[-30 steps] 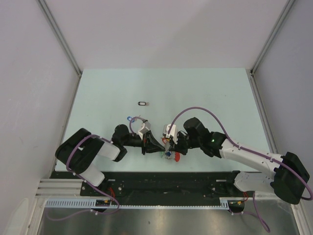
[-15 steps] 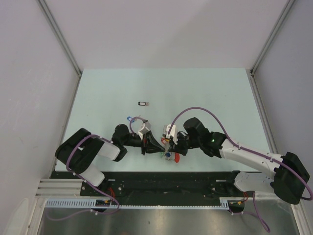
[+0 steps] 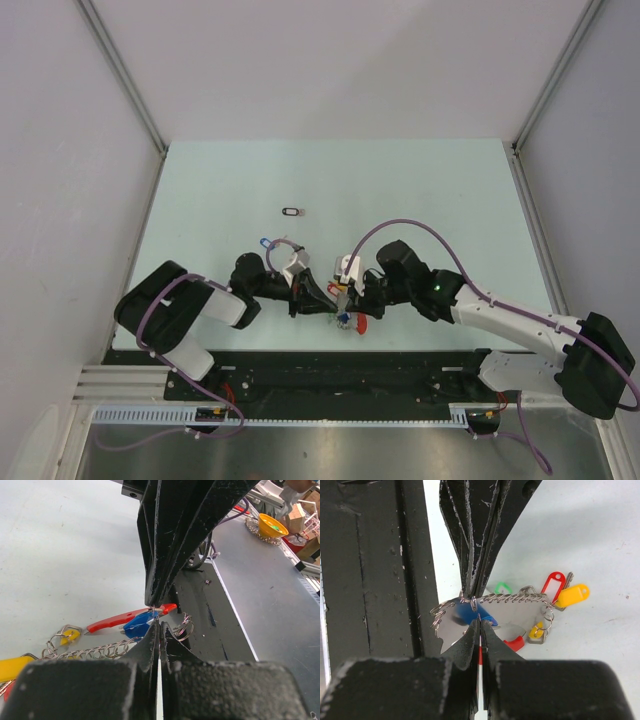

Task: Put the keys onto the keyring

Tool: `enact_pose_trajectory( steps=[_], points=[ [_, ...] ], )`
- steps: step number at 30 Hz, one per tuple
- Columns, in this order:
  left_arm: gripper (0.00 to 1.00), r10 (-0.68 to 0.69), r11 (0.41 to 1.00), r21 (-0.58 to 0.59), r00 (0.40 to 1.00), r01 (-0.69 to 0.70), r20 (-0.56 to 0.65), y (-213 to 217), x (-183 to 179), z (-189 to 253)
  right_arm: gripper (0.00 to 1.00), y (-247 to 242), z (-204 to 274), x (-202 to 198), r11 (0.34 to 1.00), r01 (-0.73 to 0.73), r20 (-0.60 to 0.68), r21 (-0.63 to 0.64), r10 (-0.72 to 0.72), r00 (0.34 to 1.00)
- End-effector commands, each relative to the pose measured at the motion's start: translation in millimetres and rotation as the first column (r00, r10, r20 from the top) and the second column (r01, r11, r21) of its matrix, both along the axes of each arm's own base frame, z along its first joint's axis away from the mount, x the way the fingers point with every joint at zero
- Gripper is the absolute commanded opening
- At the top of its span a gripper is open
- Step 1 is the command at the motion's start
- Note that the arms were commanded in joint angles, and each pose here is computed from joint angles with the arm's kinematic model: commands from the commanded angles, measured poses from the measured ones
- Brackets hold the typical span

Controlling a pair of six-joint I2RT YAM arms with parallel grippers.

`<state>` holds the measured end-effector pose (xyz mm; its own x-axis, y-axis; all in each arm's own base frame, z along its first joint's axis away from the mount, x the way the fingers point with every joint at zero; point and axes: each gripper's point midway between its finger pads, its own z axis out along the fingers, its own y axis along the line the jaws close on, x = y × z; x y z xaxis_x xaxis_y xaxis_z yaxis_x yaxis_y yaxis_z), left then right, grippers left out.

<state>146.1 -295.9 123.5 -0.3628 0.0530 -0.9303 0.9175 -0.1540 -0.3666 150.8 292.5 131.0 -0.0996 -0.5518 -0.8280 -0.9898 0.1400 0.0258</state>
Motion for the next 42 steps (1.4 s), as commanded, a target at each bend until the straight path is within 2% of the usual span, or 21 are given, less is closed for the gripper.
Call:
enact_pose_trajectory(
  steps=[1, 42],
  points=[
    [0.0, 0.02, 0.97, -0.23, 0.922, 0.076, 0.386, -3.6, 2.6, 61.5, 0.0, 2.7, 7.4, -4.1, 0.999, -0.022, -0.005, 0.025, 0.022, 1.0],
    [0.0, 0.019, 0.97, -0.229, 0.923, 0.076, 0.385, -2.4, 1.9, 62.1, 0.0, 9.0, 6.7, -0.5, 0.999, -0.03, -0.014, 0.045, 0.031, 0.999]
  ],
)
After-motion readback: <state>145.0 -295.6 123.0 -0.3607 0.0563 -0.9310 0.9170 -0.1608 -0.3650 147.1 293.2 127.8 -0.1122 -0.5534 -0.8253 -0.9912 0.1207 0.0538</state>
